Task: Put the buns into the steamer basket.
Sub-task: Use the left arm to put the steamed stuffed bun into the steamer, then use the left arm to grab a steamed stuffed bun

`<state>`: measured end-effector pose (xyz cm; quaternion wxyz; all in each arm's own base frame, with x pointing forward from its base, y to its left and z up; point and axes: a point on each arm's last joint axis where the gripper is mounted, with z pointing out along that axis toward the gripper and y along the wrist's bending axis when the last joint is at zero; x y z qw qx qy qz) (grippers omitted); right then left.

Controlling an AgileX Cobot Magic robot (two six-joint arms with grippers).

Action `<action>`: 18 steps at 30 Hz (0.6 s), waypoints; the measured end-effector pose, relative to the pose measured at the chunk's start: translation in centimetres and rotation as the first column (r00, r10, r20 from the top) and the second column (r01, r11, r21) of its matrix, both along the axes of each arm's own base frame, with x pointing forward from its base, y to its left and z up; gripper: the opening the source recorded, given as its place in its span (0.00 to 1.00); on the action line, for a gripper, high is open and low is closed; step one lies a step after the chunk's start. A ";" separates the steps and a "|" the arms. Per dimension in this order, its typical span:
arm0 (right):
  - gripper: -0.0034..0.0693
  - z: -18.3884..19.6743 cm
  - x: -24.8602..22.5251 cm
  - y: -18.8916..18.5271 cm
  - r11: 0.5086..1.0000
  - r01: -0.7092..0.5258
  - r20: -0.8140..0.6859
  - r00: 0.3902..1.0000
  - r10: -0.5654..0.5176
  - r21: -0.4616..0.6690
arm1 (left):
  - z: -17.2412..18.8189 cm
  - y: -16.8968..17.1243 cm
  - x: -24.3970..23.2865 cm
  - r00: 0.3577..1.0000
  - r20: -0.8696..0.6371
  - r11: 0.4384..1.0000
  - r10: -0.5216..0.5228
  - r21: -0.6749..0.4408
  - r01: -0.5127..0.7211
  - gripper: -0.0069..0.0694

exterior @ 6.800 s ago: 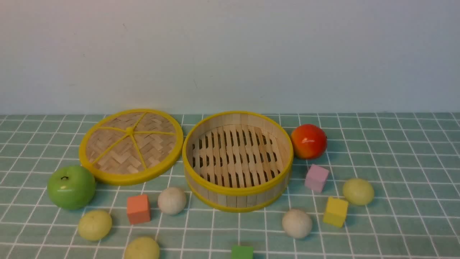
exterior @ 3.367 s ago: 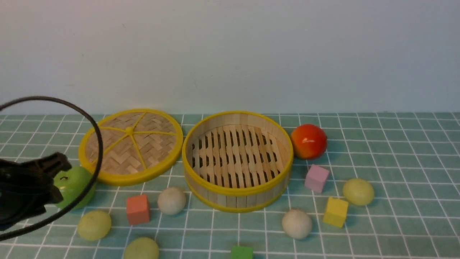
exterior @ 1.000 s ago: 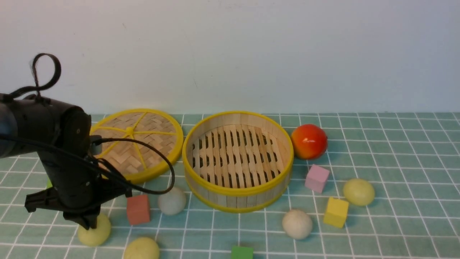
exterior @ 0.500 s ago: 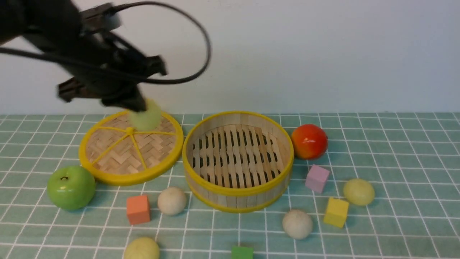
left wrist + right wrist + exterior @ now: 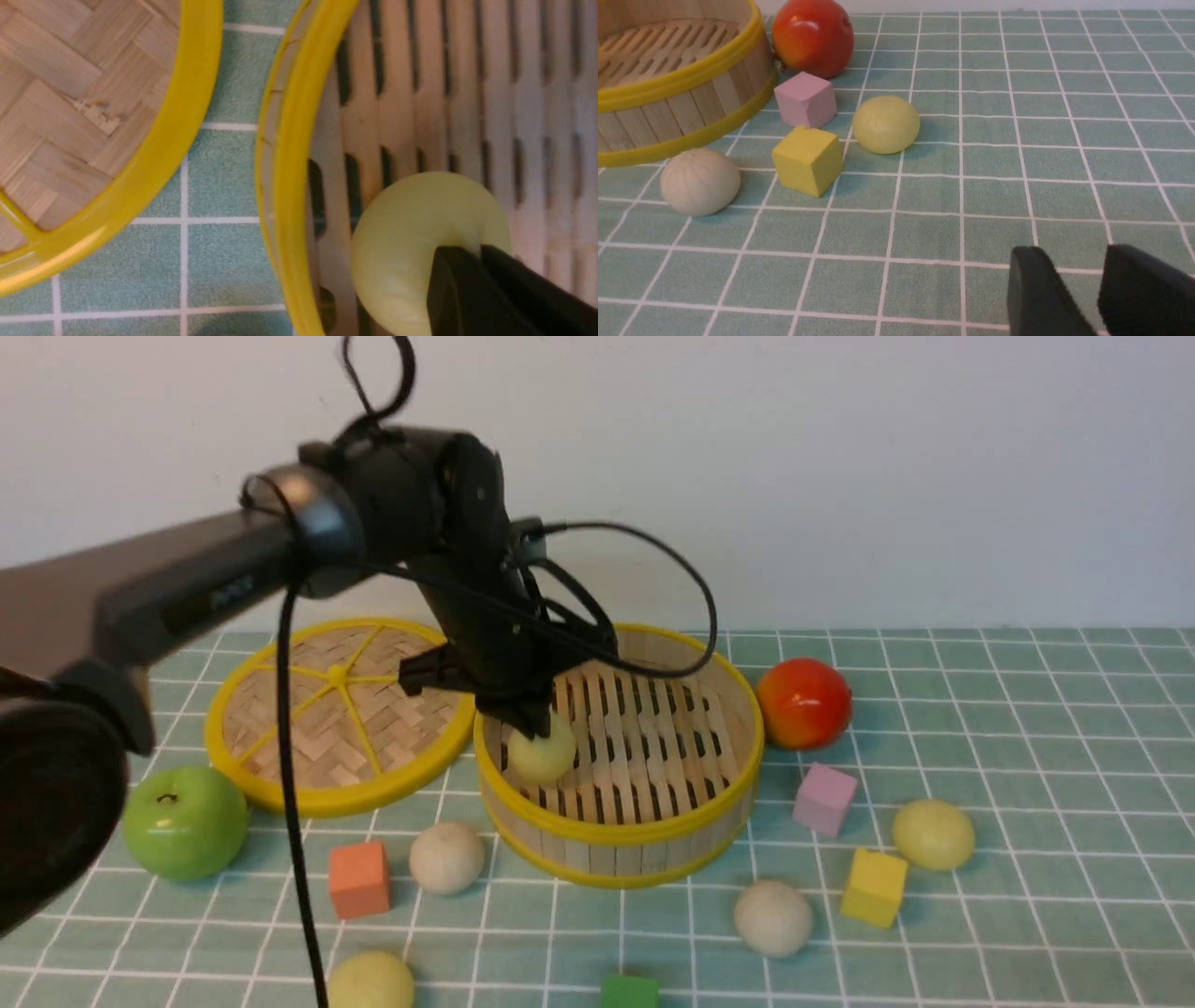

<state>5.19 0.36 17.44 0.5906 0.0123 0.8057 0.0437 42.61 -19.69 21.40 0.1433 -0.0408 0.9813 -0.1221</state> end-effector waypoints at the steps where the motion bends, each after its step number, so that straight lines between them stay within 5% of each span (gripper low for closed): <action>1: 0.37 0.0 0.0 0.0 1.000 0.000 0.000 1.000 0.000 0.000 | -0.5 0.0 0.1 1.000 -0.010 1.000 0.002 0.005 -0.002 0.11; 7: 0.37 0.0 0.0 0.0 1.000 0.000 0.000 1.000 0.000 0.000 | -0.1 -0.1 0.2 1.000 -0.016 1.000 0.000 0.005 0.001 0.25; 9: 0.37 0.0 0.0 0.0 1.000 0.000 0.000 1.000 0.000 0.000 | 1.1 0.0 0.3 1.000 -0.018 0.999 -0.012 0.035 0.012 0.38; 14: 0.37 0.0 0.0 0.0 1.000 0.000 0.000 1.000 0.000 0.000 | 6.5 1.2 0.0 0.997 0.050 0.990 -0.057 0.135 0.050 0.64; 18: 0.37 0.0 0.0 0.0 1.000 0.000 0.000 1.000 0.000 0.000 | 12.8 2.6 -2.7 0.982 0.171 0.991 -0.076 0.125 0.055 0.68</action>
